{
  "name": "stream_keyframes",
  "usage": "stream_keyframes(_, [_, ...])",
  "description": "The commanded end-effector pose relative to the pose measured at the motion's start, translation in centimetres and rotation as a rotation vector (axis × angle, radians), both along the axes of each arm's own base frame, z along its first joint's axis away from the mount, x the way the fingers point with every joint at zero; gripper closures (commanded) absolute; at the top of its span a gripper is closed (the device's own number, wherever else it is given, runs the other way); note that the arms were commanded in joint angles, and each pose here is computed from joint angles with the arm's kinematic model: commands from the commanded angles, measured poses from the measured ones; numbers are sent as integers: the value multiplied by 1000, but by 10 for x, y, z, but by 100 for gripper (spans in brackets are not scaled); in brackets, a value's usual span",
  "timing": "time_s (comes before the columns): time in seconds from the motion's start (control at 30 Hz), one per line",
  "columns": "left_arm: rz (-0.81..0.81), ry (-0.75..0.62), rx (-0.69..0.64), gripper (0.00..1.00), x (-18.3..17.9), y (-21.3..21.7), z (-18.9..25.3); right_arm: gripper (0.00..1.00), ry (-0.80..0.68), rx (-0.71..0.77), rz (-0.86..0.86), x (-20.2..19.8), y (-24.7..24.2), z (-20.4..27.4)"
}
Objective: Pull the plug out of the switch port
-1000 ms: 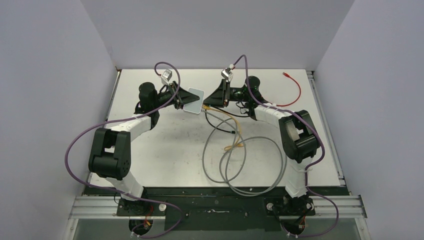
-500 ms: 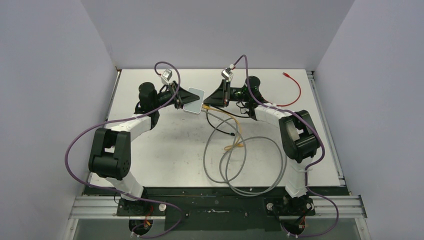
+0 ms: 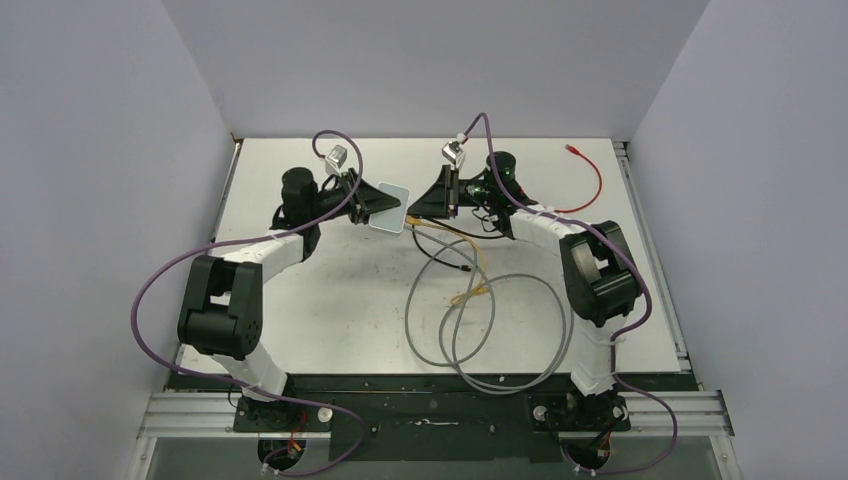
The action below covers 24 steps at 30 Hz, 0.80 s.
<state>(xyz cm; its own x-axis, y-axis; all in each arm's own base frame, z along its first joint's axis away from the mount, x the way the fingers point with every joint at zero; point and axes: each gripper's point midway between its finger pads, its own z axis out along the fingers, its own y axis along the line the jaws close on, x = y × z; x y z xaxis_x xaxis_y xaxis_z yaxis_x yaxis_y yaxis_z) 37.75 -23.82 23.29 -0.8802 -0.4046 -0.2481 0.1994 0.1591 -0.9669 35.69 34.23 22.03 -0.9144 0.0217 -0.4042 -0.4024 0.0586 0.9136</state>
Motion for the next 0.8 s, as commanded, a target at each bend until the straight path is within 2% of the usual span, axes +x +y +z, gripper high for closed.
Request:
stream_keyframes(0.0, [44, -152, -36, 100, 9, 10, 44, 95, -72, -54, -44, 11, -22, -2])
stream_keyframes(0.33, [41, -167, -61, 100, 8, 11, 52, 95, -76, -141, -56, 15, -30, -17])
stream_keyframes(0.77, [37, -178, -77, 100, 8, 12, 57, 95, -71, -150, -76, 21, -39, -19])
